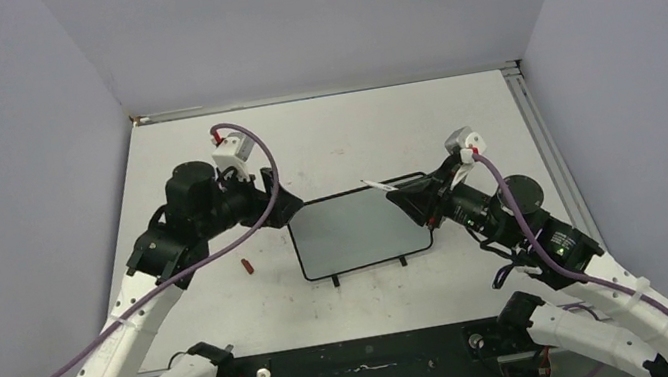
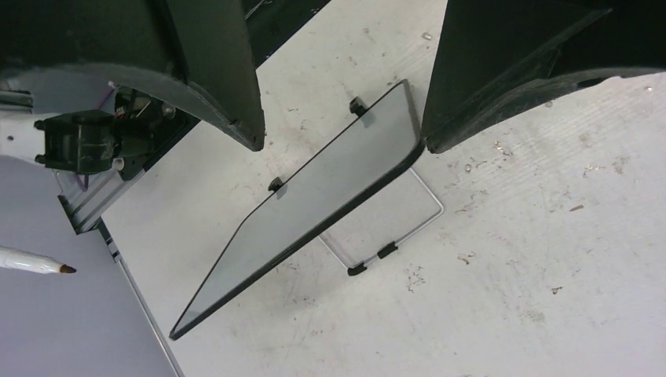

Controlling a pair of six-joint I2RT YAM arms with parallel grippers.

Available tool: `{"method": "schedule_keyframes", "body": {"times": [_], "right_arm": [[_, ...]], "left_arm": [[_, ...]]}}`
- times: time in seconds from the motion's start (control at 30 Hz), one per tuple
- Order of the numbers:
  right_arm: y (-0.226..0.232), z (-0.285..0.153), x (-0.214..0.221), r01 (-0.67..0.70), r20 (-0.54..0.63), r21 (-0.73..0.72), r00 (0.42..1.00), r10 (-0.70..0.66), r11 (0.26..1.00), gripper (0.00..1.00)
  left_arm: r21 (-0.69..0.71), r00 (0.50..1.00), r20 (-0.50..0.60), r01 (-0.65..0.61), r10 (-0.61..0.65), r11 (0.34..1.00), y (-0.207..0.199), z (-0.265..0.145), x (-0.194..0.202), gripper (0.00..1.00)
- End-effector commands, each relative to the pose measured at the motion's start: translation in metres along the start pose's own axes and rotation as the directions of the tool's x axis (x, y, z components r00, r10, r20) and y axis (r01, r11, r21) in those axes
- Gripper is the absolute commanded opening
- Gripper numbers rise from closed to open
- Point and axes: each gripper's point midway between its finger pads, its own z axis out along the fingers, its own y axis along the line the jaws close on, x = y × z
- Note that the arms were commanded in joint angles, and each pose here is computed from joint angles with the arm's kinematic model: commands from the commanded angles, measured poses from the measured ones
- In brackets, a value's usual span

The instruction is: Write a sentence on the whiteboard

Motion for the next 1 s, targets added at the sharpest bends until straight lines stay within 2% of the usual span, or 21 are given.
{"method": "schedule_keyframes", "body": {"times": [0.0,0.27,0.4,0.6,0.97], "right_arm": [[0.018,0.009,-0.007,-0.021,0.07,-0.111,0.997,0.029,0.994,0.05],[0.036,0.036,0.024,-0.02,0.095,-0.147,0.995,0.034,0.989,0.05],[0.043,0.051,0.04,-0.005,0.083,-0.15,0.996,0.018,0.989,0.05],[0.044,0.074,0.059,-0.002,0.054,-0.157,0.998,0.011,0.988,0.05],[0.039,0.097,0.08,0.024,0.023,-0.13,1.0,-0.021,0.991,0.05]], "left_arm": [[0.199,0.994,-0.04,-0.095,0.105,0.975,0.004,0.004,0.007,0.71],[0.341,0.977,-0.042,-0.184,0.21,0.922,0.021,0.019,0.025,0.71],[0.354,0.974,-0.044,-0.194,0.223,0.915,0.028,0.027,0.029,0.69],[0.363,0.976,-0.054,-0.177,0.21,0.915,0.036,0.036,0.038,0.58],[0.324,0.977,-0.094,-0.15,0.189,0.934,0.048,0.044,0.046,0.3]]}}
